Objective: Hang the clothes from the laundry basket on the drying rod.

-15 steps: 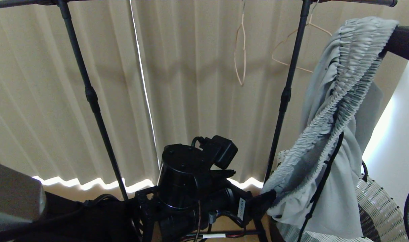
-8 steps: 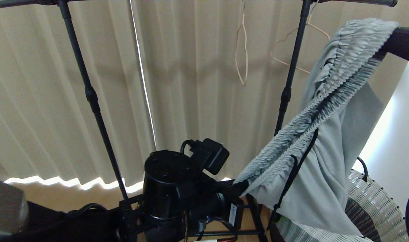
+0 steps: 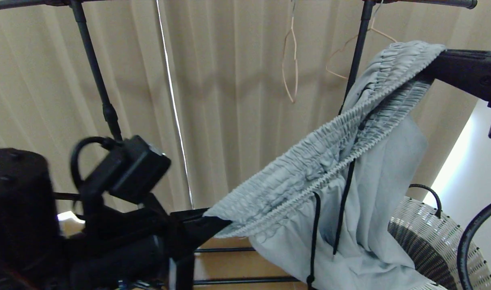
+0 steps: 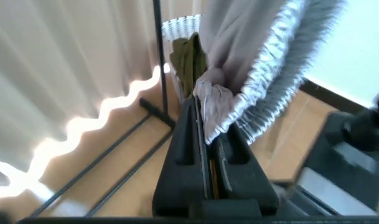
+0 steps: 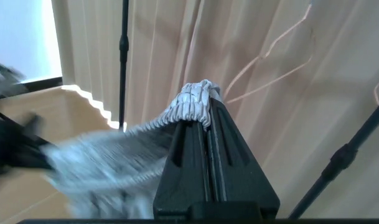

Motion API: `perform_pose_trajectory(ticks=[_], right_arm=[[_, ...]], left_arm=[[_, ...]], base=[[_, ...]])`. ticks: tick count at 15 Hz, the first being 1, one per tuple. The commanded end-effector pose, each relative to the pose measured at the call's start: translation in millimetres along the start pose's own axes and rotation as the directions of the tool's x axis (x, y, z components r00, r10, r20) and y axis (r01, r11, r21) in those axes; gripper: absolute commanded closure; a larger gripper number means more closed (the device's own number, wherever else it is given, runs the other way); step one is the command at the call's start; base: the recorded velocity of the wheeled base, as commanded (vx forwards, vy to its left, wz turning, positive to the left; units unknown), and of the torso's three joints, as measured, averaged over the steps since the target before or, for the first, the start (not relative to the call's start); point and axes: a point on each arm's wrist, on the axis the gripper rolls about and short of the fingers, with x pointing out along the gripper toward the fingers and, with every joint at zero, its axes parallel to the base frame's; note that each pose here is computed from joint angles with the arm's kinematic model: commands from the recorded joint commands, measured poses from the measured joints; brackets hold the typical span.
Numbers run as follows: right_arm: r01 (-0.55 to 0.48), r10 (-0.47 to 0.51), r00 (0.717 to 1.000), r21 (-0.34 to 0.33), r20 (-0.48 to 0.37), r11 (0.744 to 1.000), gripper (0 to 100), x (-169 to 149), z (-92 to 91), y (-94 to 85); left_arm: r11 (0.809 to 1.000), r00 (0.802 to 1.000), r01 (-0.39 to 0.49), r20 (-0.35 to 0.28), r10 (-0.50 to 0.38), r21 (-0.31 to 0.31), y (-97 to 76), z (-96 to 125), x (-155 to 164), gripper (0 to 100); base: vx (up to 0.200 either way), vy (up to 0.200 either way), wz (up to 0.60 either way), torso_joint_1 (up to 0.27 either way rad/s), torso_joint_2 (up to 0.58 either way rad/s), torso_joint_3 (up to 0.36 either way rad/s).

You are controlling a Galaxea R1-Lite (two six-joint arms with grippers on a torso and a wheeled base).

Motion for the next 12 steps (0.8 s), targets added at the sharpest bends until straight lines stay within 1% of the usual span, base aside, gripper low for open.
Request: perform_pose_trajectory(ticks=[1,2,3,4,5,7,8,10,12], right_arm=[[-0.003,0.003,1.0,-0.001,-0.013,1.0,100,13,-0.7,0.9],[-0.004,0.004,1.0,-0.001,-0.011,1.0,100,16,0.2,1.0],[-0.004,0.004,1.0,0.0,0.003,1.0,100,19,5.0,1.0],[-0.006,0.006,1.0,0.001,0.025,1.0,100,22,12.5,0.7],[-0.006,0.006,0.998,0.002,0.06,1.0,100,26,23.7,0.1],[-0.001,0.0,0.994,0.005,0.112,1.0,100,31,40.1,-1.3],[-0.006,0.005,0.991,0.007,0.137,1.0,100,34,48.0,-0.3],[-0.015,0.013,0.988,0.009,0.156,1.0,100,37,54.7,1.5],[-0.006,0.005,0.991,0.009,0.135,1.0,100,41,49.6,1.8]], left_arm=[[1.0,0.976,0.0,0.216,0.0,-0.001,-0.5,50,-76,100],[1.0,0.974,-0.005,0.228,0.006,-0.003,0.0,55,-81,100],[1.0,0.967,-0.017,0.252,0.018,-0.006,1.3,64,-90,100],[0.999,0.956,-0.039,0.29,0.04,-0.011,3.7,75,-98,100],[0.997,0.94,-0.074,0.333,0.076,-0.02,7.7,88,-103,100],[0.992,0.913,-0.12,0.389,0.122,-0.03,12.8,104,-111,100],[0.991,0.908,-0.13,0.399,0.131,-0.031,14.5,110,-110,100],[0.988,0.903,-0.152,0.402,0.152,-0.032,17.9,116,-106,100],[0.986,0.917,-0.164,0.365,0.161,-0.024,22.4,119,-85,100]], base=[[0.0,0.0,0.0,0.0,0.0,0.0],[0.0,0.0,0.0,0.0,0.0,0.0],[0.0,0.0,0.0,0.0,0.0,0.0],[0.0,0.0,0.0,0.0,0.0,0.0],[0.0,0.0,0.0,0.0,0.0,0.0],[0.0,0.0,0.0,0.0,0.0,0.0],[0.0,0.0,0.0,0.0,0.0,0.0],[0.0,0.0,0.0,0.0,0.0,0.0],[0.0,0.0,0.0,0.0,0.0,0.0]])
